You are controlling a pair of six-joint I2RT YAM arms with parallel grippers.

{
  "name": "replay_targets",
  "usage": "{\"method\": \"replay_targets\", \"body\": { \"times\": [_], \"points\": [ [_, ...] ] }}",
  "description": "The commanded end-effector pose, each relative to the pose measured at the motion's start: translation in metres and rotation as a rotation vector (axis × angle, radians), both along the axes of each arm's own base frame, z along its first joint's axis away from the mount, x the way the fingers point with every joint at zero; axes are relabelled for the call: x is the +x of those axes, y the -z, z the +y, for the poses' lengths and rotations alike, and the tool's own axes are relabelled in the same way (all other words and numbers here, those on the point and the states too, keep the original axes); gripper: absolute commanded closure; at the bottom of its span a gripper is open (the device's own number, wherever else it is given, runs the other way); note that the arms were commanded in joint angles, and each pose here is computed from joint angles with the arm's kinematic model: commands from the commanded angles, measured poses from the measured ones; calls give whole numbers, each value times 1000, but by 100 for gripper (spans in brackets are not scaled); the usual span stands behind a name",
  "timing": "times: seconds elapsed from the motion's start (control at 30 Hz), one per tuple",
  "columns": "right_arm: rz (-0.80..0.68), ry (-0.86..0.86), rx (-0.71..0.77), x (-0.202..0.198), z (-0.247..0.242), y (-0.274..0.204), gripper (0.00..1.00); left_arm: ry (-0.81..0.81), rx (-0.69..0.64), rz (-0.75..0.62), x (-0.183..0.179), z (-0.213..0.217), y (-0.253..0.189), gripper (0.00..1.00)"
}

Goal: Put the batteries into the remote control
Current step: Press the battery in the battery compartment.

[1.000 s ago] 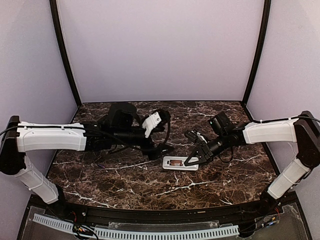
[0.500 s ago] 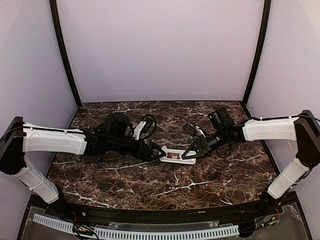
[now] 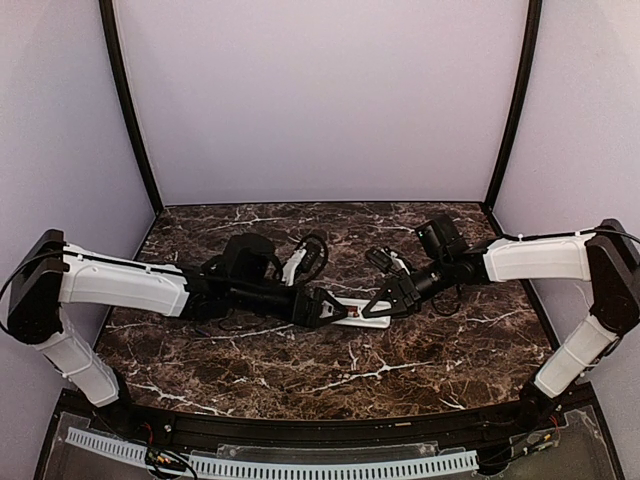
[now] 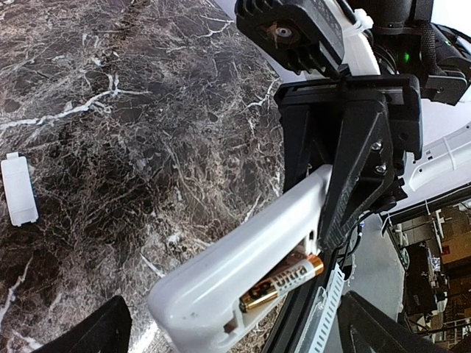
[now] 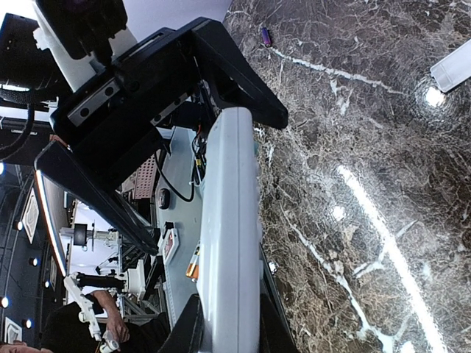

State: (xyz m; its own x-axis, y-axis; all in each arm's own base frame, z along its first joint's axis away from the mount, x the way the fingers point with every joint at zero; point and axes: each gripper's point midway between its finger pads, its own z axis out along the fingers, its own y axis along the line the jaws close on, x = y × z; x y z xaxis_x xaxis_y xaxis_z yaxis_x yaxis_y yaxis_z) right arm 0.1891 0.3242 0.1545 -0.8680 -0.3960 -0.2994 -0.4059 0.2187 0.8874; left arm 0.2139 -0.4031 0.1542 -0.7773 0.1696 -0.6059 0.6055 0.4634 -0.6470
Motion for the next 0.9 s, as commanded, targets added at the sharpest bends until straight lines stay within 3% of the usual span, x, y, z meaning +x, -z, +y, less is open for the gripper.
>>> {"method": "replay_targets", "body": {
  "times": [0.0,0.87],
  "points": [
    [-26,-1,31,7,4,-8,100,17,-31,-9,-2,-12,-13,2],
    [-11,5,15,7,3,-2,100,50,23,-22,-4,-30,-5,7]
  ]
}}
